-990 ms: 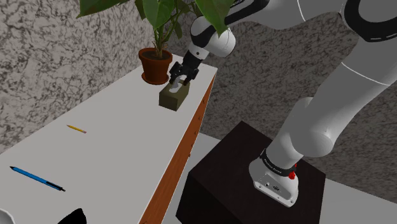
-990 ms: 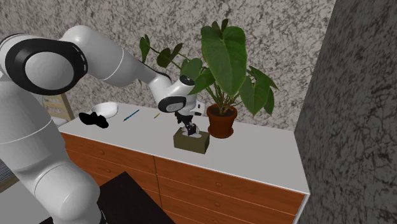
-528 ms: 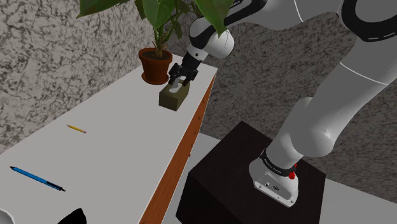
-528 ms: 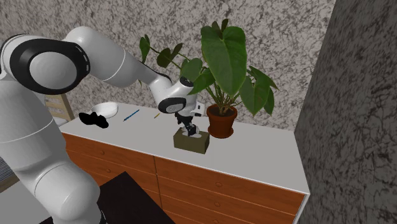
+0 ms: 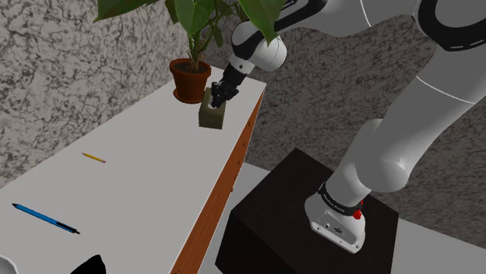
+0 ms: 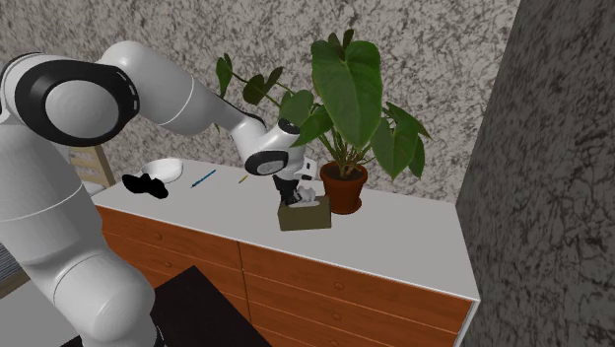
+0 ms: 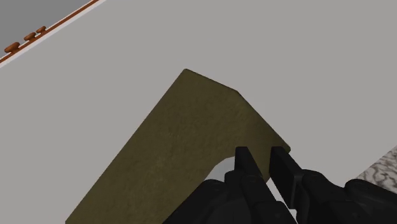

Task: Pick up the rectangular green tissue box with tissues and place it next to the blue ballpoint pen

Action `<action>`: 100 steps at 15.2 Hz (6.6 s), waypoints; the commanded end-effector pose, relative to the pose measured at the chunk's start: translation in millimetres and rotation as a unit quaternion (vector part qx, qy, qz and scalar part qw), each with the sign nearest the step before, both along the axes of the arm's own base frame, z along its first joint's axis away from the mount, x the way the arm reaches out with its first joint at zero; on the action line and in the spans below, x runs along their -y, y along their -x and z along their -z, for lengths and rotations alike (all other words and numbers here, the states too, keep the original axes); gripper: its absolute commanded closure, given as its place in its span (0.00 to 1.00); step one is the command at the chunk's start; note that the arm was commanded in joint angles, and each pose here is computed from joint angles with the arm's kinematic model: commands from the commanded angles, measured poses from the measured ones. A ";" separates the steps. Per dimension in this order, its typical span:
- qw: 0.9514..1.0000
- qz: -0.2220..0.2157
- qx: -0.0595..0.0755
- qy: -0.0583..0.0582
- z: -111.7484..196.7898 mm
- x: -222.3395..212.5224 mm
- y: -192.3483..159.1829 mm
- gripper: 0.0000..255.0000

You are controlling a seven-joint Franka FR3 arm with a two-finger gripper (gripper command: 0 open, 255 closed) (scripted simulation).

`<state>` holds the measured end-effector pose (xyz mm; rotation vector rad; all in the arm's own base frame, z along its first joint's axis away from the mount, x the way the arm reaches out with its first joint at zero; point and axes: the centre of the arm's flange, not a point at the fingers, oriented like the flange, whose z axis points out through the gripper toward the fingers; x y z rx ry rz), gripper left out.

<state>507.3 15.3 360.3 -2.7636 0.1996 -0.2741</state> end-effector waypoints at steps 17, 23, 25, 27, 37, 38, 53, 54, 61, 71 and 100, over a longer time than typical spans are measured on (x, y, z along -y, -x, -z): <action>1.000 0.000 -0.001 0.000 -73.1 0.2 0.1 1.00; 1.000 0.000 -0.001 0.000 -104.8 0.2 0.1 1.00; 1.000 0.000 -0.001 0.000 -115.4 0.2 0.1 1.00; 1.000 0.000 -0.001 0.000 -125.9 0.2 0.1 1.00; 1.000 0.000 -0.001 0.000 -178.7 0.2 0.1 1.00; 1.000 0.000 -0.001 0.000 -184.0 0.2 0.1 1.00; 1.000 0.000 -0.001 0.000 -228.1 -78.1 11.5 1.00; 1.000 0.000 -0.001 0.000 -228.2 -91.2 13.4 1.00; 1.000 0.000 -0.001 0.000 -229.1 -182.6 26.8 1.00; 1.000 0.000 -0.001 0.000 -230.4 -323.0 47.3 1.00; 1.000 0.000 -0.001 0.000 -77.3 -323.0 47.3 1.00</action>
